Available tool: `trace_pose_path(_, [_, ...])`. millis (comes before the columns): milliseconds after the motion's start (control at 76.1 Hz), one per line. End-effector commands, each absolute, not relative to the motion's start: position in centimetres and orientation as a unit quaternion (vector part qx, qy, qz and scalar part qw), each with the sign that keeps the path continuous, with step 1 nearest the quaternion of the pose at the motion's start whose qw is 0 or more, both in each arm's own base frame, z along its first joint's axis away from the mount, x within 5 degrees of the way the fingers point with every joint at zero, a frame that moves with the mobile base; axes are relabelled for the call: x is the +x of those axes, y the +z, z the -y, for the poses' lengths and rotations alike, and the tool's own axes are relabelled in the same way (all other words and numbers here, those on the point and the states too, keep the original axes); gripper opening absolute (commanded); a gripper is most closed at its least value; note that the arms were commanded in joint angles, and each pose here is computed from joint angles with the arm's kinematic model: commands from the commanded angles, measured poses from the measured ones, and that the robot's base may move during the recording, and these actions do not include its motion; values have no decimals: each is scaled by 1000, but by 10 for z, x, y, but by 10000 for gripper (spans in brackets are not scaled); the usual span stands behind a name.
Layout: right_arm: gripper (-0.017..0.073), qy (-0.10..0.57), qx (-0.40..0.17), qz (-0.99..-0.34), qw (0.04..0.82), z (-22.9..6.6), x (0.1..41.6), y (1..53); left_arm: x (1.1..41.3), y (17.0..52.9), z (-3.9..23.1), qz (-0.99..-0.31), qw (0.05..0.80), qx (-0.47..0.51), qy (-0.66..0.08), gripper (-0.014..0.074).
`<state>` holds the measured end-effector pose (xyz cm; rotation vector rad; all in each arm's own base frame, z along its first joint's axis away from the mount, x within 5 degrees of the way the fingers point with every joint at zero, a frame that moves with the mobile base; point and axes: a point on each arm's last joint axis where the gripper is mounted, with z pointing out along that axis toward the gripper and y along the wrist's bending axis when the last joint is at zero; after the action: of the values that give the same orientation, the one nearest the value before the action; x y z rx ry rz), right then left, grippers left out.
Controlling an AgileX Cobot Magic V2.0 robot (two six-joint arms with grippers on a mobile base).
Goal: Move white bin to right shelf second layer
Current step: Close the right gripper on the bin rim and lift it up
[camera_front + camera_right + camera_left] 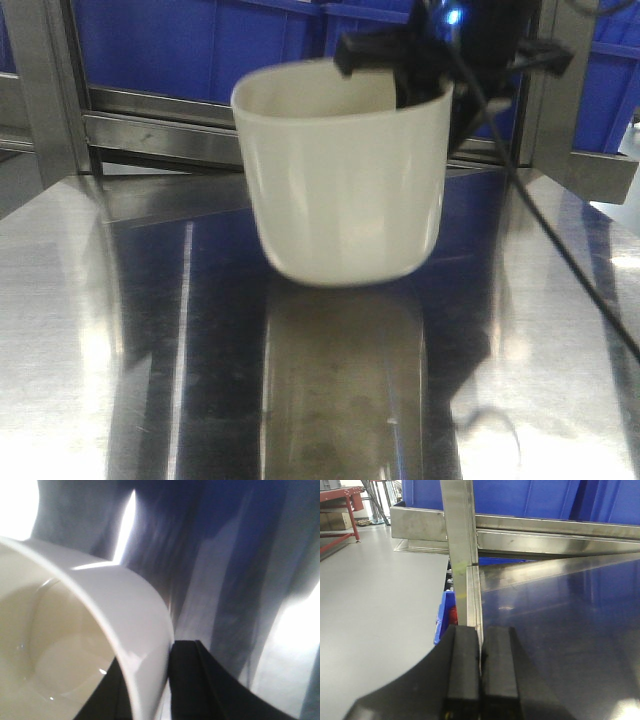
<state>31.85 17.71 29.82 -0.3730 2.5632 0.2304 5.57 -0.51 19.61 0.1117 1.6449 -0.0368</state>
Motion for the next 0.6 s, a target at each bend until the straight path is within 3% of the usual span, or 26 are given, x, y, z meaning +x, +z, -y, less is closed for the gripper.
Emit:
trace_pose_path(0, [55, 104, -143, -908, 379, -167, 307, 356, 56, 192, 6, -710, 702, 48, -21, 85])
trace_pose_path(302, [55, 118, -141, -852, 491, -135, 263, 409, 56, 192, 6, -710, 702, 48, -21, 85])
trace_pose_path(592, [55, 127, -103, -798, 581, -82, 206, 392, 56, 192, 6, -710, 702, 48, -21, 85])
